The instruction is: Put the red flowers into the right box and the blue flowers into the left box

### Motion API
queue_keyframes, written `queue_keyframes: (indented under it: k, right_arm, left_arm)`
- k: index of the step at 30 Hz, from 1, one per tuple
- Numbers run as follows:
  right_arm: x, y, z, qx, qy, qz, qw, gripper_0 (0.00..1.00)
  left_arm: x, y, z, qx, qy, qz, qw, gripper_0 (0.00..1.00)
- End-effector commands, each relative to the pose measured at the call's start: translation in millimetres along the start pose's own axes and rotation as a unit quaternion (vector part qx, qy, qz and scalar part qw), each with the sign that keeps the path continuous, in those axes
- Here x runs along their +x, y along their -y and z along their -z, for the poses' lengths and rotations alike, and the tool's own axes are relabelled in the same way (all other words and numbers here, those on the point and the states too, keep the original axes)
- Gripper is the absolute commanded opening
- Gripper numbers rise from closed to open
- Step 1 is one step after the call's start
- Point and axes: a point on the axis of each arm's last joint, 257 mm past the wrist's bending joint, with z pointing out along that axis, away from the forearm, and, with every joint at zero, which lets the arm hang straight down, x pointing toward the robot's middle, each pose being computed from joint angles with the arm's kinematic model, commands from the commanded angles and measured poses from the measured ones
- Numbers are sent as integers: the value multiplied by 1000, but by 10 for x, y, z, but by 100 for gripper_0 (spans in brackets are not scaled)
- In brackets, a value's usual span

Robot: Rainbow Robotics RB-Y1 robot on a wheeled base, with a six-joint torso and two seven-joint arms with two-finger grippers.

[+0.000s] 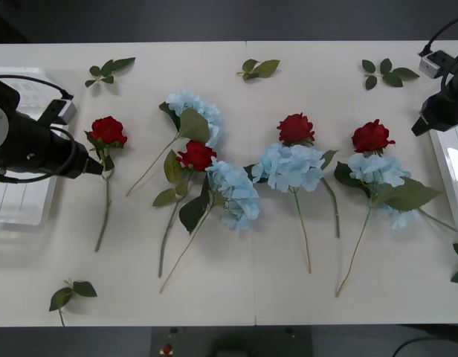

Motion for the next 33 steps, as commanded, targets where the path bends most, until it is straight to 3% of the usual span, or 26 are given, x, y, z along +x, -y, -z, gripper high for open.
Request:
queue_keyframes:
  k: [1, 13, 33]
  right_arm:
    - [-89, 45, -38, 21, 8, 43, 999, 100]
    - [-108, -221, -474, 43, 10, 100, 994, 100]
    - [-61, -458, -890, 33, 9, 95, 995, 100]
  left_arm:
    - [-80, -8, 63, -22, 1, 36, 999, 100]
    - [-134, 0, -257, -52, -38, 89, 994, 100]
    - [-336, 1, -691, -85, -61, 121, 987, 100]
